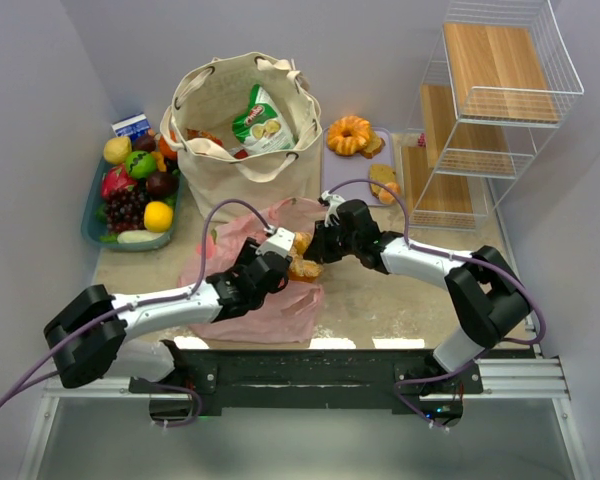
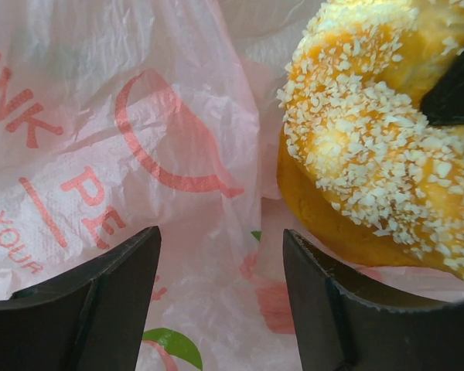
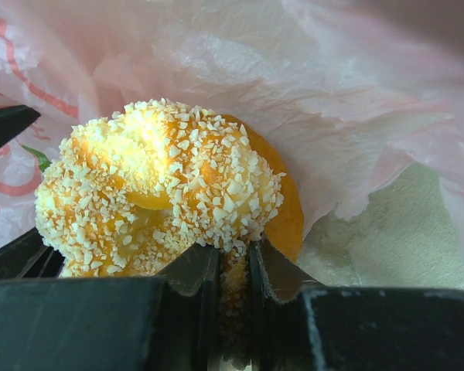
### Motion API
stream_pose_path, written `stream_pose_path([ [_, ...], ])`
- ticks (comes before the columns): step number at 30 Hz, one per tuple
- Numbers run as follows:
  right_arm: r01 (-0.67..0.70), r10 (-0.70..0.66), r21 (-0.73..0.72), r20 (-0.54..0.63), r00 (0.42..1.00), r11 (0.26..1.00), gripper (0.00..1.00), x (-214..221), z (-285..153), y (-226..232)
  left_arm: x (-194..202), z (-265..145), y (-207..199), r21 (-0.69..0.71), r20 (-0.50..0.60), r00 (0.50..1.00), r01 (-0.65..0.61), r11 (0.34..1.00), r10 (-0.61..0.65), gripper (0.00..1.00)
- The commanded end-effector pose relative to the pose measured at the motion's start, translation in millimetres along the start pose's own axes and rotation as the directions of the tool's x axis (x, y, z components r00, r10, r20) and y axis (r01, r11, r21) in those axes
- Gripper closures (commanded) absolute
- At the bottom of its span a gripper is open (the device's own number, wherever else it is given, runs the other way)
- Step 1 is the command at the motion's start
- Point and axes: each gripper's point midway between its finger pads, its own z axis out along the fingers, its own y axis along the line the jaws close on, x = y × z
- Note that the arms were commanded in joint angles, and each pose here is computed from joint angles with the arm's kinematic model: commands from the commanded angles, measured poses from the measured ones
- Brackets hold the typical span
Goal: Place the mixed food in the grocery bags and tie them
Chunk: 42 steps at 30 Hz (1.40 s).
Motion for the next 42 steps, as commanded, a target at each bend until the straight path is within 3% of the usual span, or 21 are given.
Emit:
stream_pose_path([
  [1, 0.015, -0.013, -0.033, 0.059, 0.998, 0.999, 1.00, -13, -6, 11, -12, 9, 7, -0.075, 0.040, 0.999, 0.009, 0.997, -0.006, 0.36],
  [15, 0.020, -0.018, -0.037, 0.069, 0.997, 0.999, 1.00, -16, -11, 14, -13, 11, 0, -0.045, 0.033, 0.999, 0.013, 0.999, -0.011, 0.99],
  [22, 0.044, -0.038, -0.067, 0.090, 0.995, 0.997, 1.00, -29, -25, 29, -43, -10, 1, 0.049, 0.111, 0.989, 0.093, 0.994, -0.098, 1.00],
  [28, 0.075, -0.058, -0.141, 0.122, 0.991, 0.987, 1.00, -46, -42, 53, -87, -54, -8, 0.296, 0.232, 0.950, 0.136, 0.945, -0.209, 1.00],
  [32, 0.084, -0.053, -0.214, 0.144, 0.988, 0.973, 1.00, -55, -48, 74, -110, -88, -17, 0.481, 0.302, 0.919, 0.083, 0.873, -0.254, 1.00],
  [37, 0.092, -0.052, -0.257, 0.157, 0.986, 0.962, 1.00, -59, -41, 88, -123, -105, -28, 0.617, 0.336, 0.893, 0.031, 0.786, -0.299, 1.00],
  [42, 0.061, -0.007, -0.280, 0.190, 0.982, 0.958, 1.00, -59, -24, 86, -143, -137, -54, 0.779, 0.357, 0.854, -0.049, 0.625, -0.378, 1.00],
])
